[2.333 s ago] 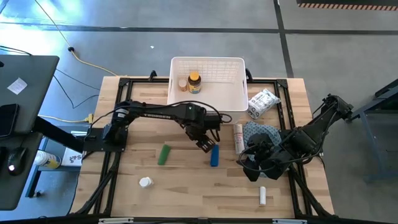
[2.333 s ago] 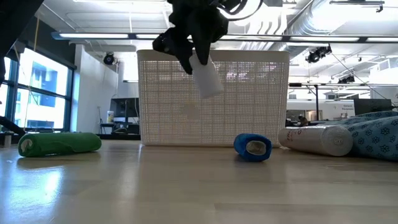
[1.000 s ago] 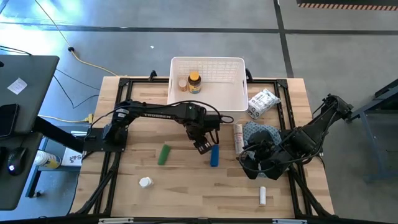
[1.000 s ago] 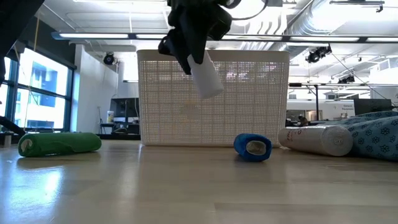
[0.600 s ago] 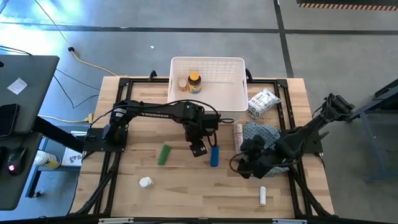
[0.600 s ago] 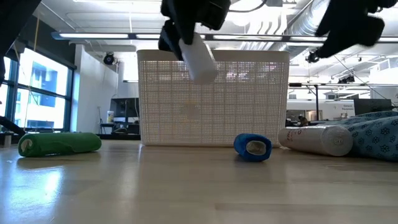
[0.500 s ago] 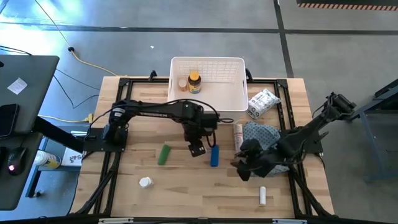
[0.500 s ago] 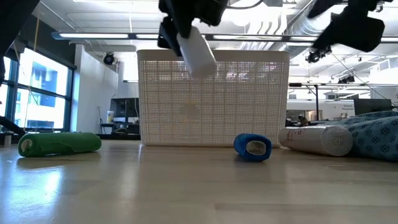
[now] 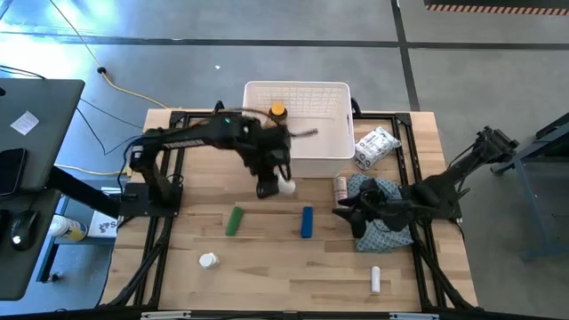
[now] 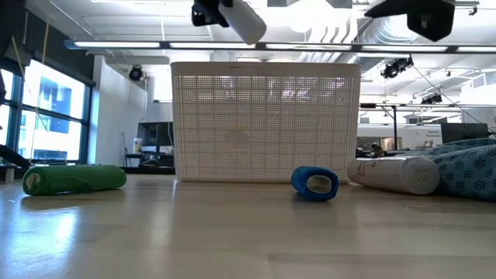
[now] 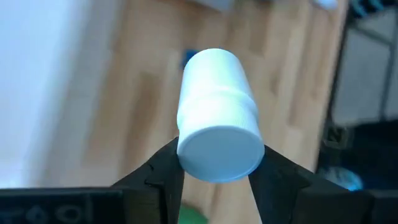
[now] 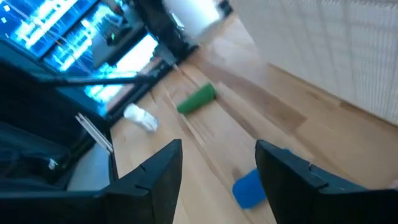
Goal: Pick & place medical supplies in basket/bin
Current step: Put the white medicine bottle into the white bin
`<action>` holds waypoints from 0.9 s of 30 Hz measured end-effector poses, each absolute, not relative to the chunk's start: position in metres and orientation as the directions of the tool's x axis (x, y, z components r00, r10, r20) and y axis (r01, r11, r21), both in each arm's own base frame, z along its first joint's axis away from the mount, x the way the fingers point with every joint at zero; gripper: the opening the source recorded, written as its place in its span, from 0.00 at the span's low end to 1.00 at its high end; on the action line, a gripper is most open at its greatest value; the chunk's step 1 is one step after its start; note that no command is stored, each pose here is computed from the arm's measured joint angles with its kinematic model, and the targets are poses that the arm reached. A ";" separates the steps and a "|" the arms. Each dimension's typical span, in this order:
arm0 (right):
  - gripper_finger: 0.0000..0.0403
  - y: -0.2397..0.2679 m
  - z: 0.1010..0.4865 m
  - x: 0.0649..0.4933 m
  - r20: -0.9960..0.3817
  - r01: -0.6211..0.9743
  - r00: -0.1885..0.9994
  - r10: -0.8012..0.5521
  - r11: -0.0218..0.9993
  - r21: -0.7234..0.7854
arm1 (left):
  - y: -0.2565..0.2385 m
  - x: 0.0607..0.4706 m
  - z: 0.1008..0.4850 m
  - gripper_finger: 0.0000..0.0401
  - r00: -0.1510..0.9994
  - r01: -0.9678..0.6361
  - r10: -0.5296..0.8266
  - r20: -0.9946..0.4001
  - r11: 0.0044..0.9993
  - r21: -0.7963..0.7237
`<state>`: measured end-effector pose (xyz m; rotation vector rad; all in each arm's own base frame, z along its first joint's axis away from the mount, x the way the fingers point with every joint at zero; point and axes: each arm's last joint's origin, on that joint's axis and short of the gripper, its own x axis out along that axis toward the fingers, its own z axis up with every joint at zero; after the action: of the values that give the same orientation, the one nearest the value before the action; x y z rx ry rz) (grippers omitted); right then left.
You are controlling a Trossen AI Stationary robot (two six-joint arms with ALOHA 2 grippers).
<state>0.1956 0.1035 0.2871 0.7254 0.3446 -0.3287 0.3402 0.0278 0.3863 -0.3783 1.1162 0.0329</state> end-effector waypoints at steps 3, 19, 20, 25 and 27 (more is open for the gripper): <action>0.48 0.098 0.295 0.191 -0.383 0.397 0.905 -0.187 0.695 0.599 | 0.051 0.334 0.395 0.48 0.501 -0.297 -0.044 -0.865 0.929 -0.219; 0.47 0.065 0.321 0.194 -0.235 0.348 0.937 -0.257 0.666 0.659 | 0.170 0.328 0.353 0.46 0.343 -0.564 0.117 -0.932 0.819 -0.104; 0.47 0.062 0.322 0.196 -0.231 0.346 0.938 -0.258 0.667 0.660 | 0.175 0.329 0.346 0.48 0.304 -0.570 0.113 -0.946 0.817 -0.086; 0.47 0.044 0.331 0.204 -0.155 0.312 0.947 -0.282 0.681 0.662 | 0.196 0.334 0.310 0.51 0.148 -0.570 0.079 -0.986 0.821 -0.020; 0.47 0.036 0.340 0.206 -0.119 0.304 0.946 -0.301 0.698 0.649 | 0.204 0.337 0.298 0.49 0.112 -0.565 0.066 -0.991 0.825 -0.009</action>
<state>0.2061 0.0355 0.3404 0.7237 0.0043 -0.3369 0.3367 0.2038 0.2976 -0.4390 1.3911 0.4857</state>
